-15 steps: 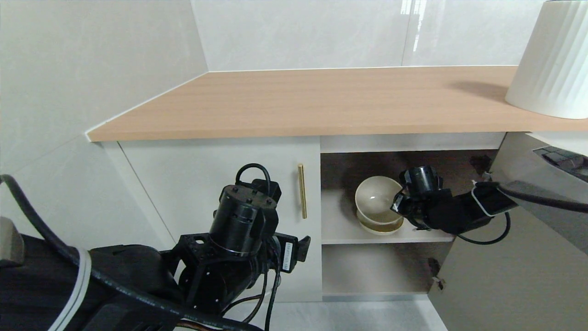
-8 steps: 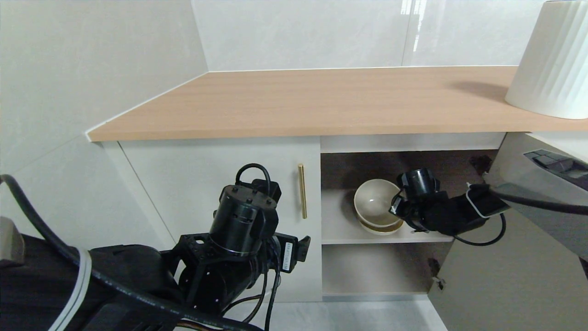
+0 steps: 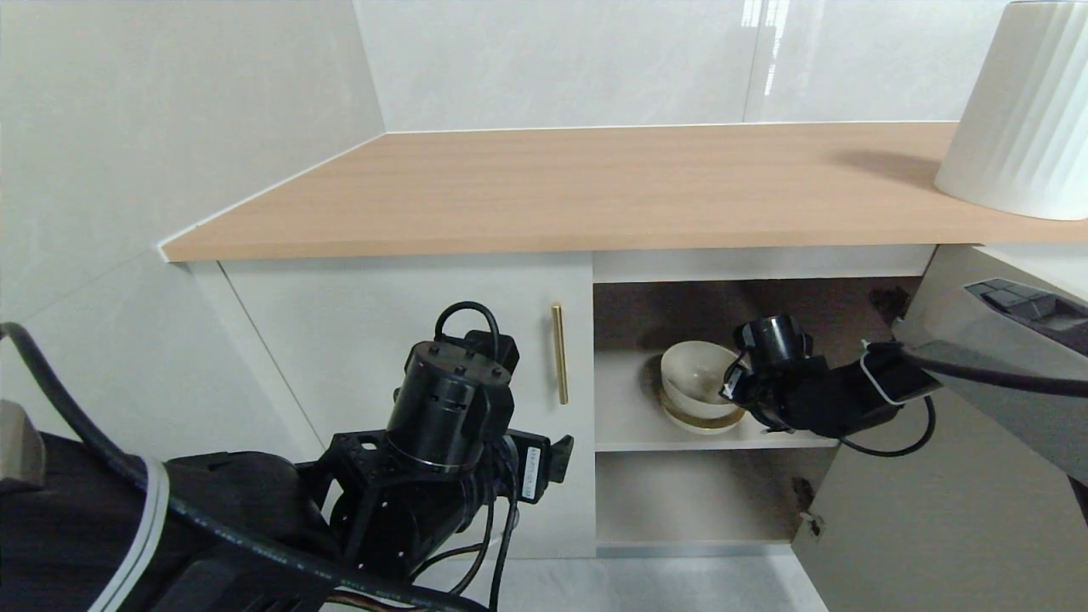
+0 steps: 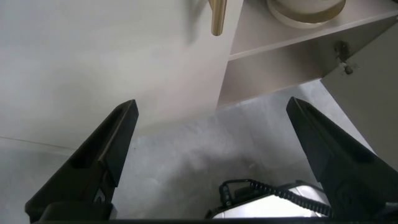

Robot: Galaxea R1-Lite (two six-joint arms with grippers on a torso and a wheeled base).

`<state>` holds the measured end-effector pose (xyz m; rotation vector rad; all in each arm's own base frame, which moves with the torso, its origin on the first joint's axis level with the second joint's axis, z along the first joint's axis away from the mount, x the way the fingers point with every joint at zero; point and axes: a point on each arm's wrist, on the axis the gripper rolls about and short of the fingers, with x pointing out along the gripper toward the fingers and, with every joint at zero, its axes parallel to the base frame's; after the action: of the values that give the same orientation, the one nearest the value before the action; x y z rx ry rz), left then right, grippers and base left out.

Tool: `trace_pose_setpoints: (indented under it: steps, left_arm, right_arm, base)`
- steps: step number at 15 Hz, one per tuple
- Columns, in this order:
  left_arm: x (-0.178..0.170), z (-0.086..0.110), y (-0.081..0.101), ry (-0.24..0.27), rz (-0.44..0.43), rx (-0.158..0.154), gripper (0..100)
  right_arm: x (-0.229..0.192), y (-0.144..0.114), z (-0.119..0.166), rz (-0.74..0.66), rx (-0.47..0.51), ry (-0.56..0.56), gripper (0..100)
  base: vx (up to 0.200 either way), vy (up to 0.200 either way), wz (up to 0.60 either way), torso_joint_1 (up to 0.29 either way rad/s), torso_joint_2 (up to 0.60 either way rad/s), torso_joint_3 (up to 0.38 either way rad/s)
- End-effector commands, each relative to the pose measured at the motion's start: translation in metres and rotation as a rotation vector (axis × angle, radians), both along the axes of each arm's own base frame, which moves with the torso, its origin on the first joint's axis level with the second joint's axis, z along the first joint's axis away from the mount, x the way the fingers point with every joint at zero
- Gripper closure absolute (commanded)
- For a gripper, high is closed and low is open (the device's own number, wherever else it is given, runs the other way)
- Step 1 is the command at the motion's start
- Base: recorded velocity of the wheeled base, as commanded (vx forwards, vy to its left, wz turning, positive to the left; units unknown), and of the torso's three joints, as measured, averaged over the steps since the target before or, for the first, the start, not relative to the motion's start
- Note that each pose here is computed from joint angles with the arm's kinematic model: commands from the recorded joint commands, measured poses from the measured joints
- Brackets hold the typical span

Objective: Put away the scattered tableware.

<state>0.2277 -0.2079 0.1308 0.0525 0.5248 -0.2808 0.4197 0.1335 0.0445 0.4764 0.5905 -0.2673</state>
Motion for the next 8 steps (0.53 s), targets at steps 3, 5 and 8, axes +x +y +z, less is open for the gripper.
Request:
trace_pose_setpoints:
  steps: [3,5,8]
  left_arm:
    - [0.002,0.001,0.002,-0.002,0.012,-0.004,0]
    - [0.003,0.014,0.008,-0.033,0.035,-0.07,0]
    - [0.005,0.043,0.03,-0.066,0.097,-0.191,0]
  right_arm:
    - [-0.001,0.0,0.004,0.003,0.004,-0.007,0]
    - [-0.014,-0.001,0.021,0.033,0.018,0.008,0]
    - [-0.052,-0.001,0.063,0.142,0.071,0.037,0]
  base:
    - [0.0,0.0,0.0,0.0,0.0,0.0]
    - [0.0,0.0,0.0,0.0,0.0,0.0]
    - [0.0,0.0,0.0,0.0,0.0,0.0]
